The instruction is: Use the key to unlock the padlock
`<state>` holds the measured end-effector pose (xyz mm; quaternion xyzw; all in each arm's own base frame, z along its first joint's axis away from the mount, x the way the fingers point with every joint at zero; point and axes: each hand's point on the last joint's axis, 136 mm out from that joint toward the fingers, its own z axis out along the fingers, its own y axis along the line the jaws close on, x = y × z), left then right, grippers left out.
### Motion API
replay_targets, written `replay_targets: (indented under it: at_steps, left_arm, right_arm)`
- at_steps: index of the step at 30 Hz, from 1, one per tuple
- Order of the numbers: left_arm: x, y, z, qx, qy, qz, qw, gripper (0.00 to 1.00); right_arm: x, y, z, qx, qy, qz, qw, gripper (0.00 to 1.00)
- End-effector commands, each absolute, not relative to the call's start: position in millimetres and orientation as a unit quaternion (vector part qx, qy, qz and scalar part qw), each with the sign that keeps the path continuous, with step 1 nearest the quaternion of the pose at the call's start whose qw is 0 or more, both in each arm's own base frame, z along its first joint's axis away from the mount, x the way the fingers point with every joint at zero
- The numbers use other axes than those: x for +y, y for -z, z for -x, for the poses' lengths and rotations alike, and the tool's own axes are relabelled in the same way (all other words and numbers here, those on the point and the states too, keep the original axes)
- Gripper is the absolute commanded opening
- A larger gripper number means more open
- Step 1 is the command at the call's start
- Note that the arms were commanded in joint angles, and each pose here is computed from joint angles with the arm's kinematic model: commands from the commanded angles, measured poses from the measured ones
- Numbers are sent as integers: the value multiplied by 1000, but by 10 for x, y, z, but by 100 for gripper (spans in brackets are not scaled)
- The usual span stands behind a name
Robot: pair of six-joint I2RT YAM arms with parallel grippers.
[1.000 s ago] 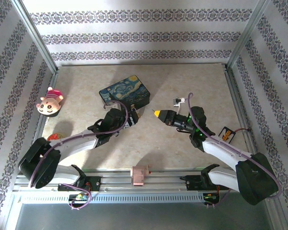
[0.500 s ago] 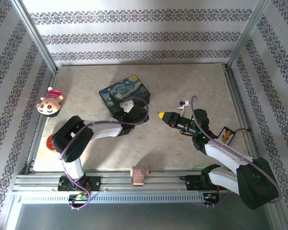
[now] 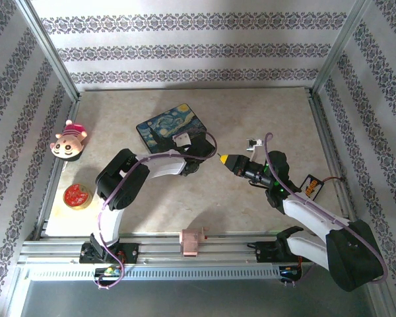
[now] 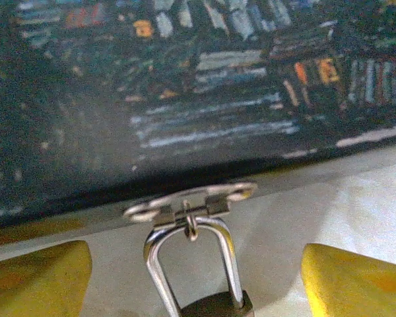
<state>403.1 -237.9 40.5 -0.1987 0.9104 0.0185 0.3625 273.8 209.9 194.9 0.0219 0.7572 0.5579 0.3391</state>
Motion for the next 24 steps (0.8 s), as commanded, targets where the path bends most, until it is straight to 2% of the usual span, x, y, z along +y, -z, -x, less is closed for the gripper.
replay_targets:
  at_steps: [1, 7, 19, 24]
  left_arm:
    - [-2232, -346, -3911, 912, -77, 202, 349, 79]
    - [-2208, -319, -3871, 912, -76, 208, 346, 73]
    - [-2301, -247, -3878, 915, -46, 206, 343, 51]
    - [-2317, -234, -3892, 916, -46, 201, 343, 46]
  right_arm:
    - [2059, -1981, -2746, 753, -556, -16, 352, 0]
    - [2066, -1972, -2753, 753, -556, -15, 350, 0]
    - [2085, -2004, -2780, 752, -558, -12, 350, 0]
    - [2091, -2028, -2779, 751, -560, -10, 350, 0]
